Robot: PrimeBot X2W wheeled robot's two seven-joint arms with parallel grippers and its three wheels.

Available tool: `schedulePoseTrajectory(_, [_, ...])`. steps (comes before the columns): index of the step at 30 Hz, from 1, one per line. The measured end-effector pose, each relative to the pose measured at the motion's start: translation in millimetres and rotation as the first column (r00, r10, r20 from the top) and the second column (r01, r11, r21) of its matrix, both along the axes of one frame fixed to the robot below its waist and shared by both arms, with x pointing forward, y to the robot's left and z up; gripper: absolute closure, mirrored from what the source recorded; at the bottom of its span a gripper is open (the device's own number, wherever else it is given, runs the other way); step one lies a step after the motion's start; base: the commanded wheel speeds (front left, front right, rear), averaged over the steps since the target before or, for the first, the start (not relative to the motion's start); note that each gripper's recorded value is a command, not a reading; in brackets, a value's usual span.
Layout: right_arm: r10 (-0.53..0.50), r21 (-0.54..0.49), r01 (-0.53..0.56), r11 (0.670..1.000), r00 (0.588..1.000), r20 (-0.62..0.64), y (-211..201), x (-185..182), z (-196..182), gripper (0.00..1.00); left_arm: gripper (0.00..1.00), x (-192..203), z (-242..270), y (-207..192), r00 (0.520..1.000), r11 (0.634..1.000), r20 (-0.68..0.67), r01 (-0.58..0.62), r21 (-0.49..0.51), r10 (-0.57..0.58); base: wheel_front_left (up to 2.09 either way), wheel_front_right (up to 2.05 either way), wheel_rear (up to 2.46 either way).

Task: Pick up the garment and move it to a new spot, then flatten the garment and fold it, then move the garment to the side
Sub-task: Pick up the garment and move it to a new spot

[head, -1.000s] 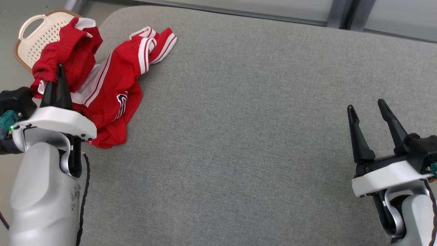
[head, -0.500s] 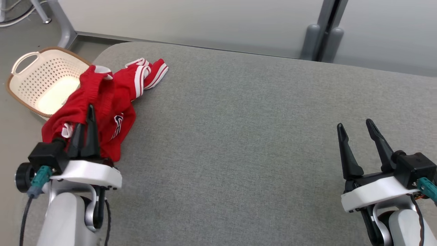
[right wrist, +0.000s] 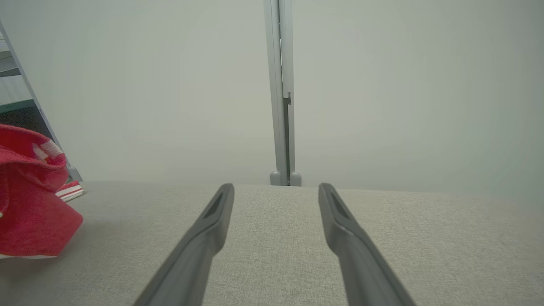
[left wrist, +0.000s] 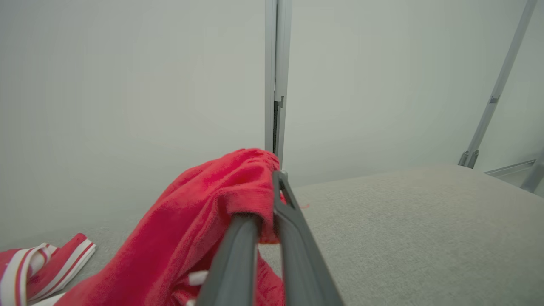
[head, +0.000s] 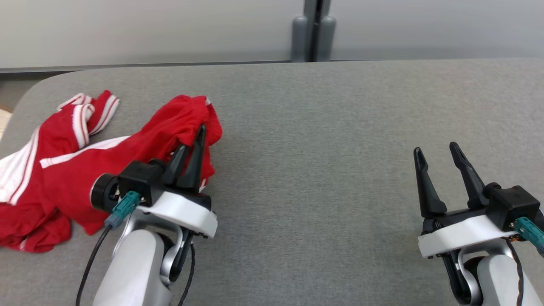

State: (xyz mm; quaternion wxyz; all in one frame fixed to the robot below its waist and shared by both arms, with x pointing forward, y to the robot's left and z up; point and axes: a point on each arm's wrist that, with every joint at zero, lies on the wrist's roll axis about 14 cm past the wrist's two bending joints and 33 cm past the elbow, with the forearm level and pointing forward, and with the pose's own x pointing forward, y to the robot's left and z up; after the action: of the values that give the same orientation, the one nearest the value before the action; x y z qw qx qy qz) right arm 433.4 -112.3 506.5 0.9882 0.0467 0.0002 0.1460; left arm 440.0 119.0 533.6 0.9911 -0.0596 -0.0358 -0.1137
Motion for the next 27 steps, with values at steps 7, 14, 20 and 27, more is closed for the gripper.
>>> schedulePoseTrajectory(7, [-0.169,0.013,0.169,0.986,0.985,-0.023,-55.9,-11.5,-12.3,0.0,1.0,27.2,6.3,-122.0,0.941,0.941,0.021,0.337,-0.013,-0.337,0.0,0.0,0.0])
schedulePoseTrajectory(14, [-0.3,0.009,0.301,0.954,0.951,-0.071,-98.6,-27.3,-32.4,0.0,1.0,16.6,10.0,-214.2,0.819,0.818,0.059,0.573,-0.038,-0.571,0.0,0.0,0.0])
schedulePoseTrajectory(20, [-0.357,-0.01,0.358,0.934,0.927,-0.119,-116.3,-30.7,-54.1,0.0,0.64,10.1,-32.3,-250.9,0.749,0.75,-0.043,0.656,-0.084,-0.661,0.0,0.0,0.0])
schedulePoseTrajectory(27, [-0.331,-0.006,0.333,0.943,0.935,-0.125,-107.5,-18.1,-60.9,0.0,0.0,9.7,-52.7,-243.2,0.755,0.759,-0.082,0.642,-0.111,-0.651,0.0,0.0,0.0])
